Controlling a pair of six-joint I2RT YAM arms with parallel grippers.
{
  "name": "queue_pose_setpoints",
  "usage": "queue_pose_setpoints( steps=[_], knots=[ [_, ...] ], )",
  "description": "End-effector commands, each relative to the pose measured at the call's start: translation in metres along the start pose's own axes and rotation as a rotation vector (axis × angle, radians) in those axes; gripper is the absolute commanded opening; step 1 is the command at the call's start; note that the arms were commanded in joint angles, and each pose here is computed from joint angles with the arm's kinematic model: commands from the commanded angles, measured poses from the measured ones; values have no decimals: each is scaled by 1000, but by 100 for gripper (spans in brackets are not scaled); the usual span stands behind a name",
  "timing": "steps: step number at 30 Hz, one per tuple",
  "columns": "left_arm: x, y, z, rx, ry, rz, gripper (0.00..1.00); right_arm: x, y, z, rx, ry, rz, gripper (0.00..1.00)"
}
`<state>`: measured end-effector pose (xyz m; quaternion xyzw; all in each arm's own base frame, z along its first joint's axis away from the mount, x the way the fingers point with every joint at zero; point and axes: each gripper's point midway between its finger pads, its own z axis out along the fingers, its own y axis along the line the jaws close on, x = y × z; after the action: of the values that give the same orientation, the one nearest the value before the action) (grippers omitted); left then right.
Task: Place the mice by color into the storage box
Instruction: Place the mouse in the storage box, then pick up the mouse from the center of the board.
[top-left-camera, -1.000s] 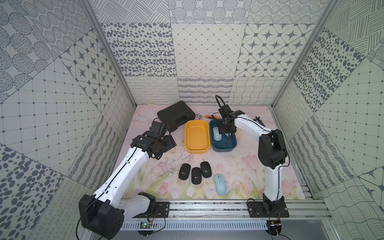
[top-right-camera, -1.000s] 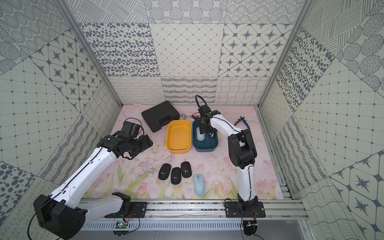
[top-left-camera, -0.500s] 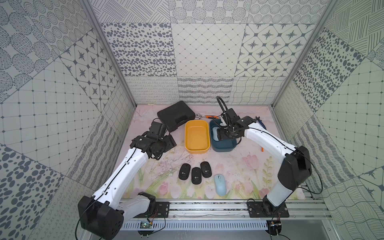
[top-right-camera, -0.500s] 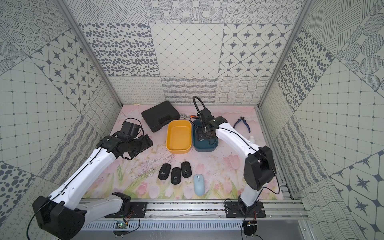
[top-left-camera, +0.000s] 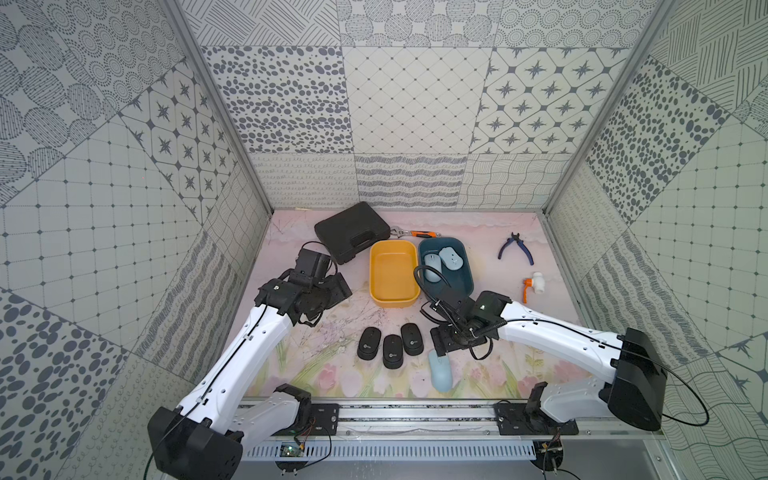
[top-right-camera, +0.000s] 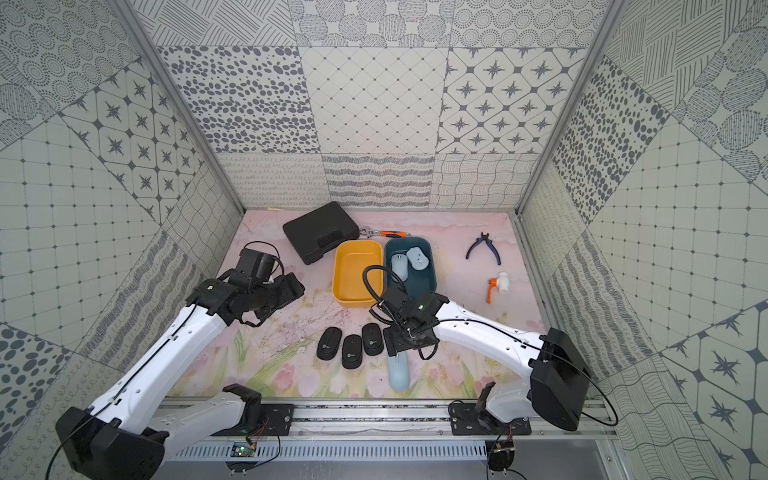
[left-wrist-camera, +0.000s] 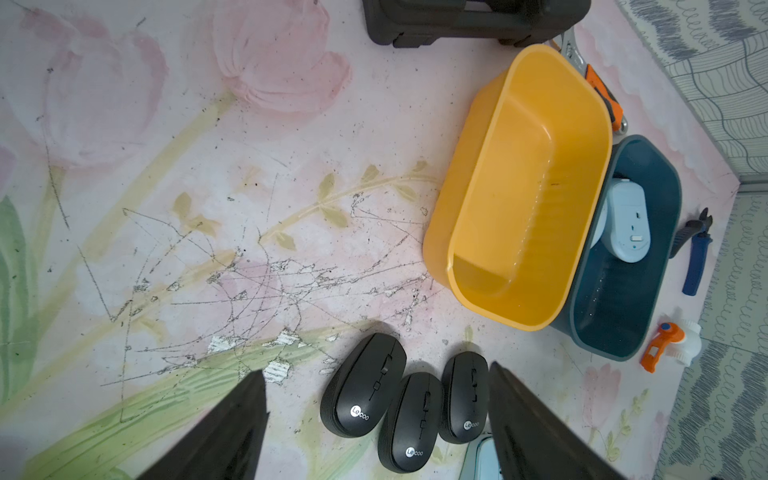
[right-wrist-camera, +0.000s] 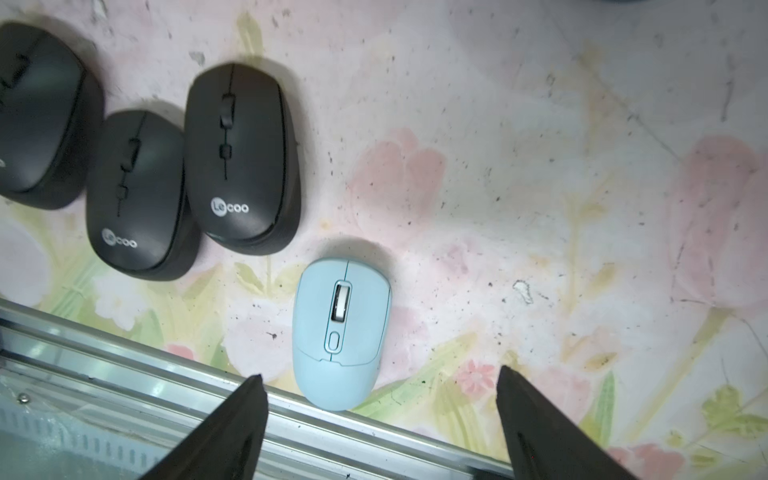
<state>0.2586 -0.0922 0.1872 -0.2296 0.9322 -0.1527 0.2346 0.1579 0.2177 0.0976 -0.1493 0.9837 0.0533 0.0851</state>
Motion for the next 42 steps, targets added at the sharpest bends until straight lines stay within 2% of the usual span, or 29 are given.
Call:
queue_pose_setpoints(
  steps=[1,6,14,23,36,42],
  knots=[
    [4,0,-3,14,8,9,86,13,17,11,-43,16,46,89],
    [6,2,-1,9,15,8,86,25,40,34,-86,37,55,92],
    [5,4,-7,-1,5,21,86,32,34,55,33,86,60,91],
    [8,7,-4,-10,12,19,86,34,35,68,33,81,81,87],
    [8,8,-3,-10,11,17,86,34,30,78,91,95,67,74],
    [8,8,-3,-12,9,18,86,37,28,84,100,111,62,61]
  ],
)
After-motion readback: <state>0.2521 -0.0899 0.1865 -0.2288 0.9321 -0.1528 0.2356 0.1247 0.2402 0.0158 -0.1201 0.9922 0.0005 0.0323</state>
